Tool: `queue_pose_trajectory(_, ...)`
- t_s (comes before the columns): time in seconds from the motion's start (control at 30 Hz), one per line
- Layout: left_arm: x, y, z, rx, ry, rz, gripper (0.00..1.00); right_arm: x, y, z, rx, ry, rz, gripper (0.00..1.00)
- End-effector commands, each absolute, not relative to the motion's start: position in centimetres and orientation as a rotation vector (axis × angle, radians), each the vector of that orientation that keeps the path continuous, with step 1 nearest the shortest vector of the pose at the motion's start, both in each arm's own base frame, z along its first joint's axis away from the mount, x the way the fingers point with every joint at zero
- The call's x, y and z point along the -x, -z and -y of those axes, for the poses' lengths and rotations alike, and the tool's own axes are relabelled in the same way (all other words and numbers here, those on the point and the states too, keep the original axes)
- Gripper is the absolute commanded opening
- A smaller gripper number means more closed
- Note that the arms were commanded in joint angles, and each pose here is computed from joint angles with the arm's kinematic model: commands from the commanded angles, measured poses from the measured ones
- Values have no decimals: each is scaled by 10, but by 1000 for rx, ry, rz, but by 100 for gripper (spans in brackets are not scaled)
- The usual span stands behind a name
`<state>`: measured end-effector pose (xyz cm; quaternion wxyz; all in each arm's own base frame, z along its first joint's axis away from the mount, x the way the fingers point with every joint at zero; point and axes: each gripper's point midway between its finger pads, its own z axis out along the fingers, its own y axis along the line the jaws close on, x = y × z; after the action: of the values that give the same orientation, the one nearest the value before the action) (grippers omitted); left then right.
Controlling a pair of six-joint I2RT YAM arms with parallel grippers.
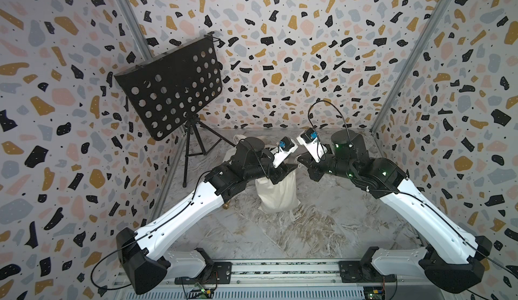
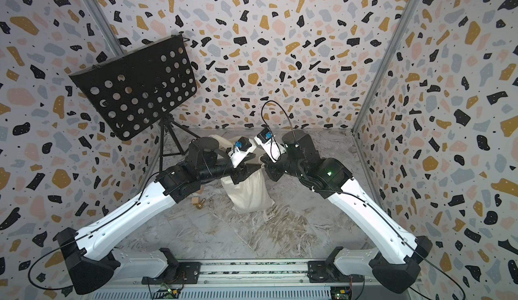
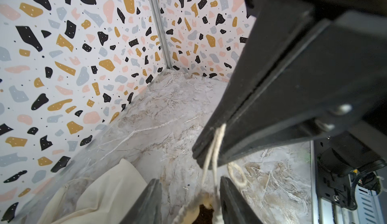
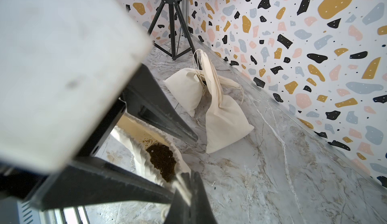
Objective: Close the soil bag
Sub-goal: Frap the soil bag at the center of the board.
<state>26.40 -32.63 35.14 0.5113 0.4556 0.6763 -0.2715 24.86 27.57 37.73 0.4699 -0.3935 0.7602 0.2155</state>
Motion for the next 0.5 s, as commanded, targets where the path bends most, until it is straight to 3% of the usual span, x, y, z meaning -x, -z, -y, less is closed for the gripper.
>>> queue_pose_trajectory(0.0, -262, -366, 335, -1122, 653, -1576, 43, -238, -434, -269, 911, -567, -1699, 0)
queue_pose_trajectory(0.23, -266, -346, 344, -1154, 620, -1639, 26, -234, -440, -262, 916, -547, -1669, 0)
queue_pose_trajectory(0.33, -278, -319, 336, -1114, 542, -1710, 14, -229, -454, -245, 872, -498, -1625, 0)
queue_pose_trajectory(0.47, -300, -274, 312, -1026, 351, -1878, 7, -225, -466, -219, 805, -410, -1585, 0)
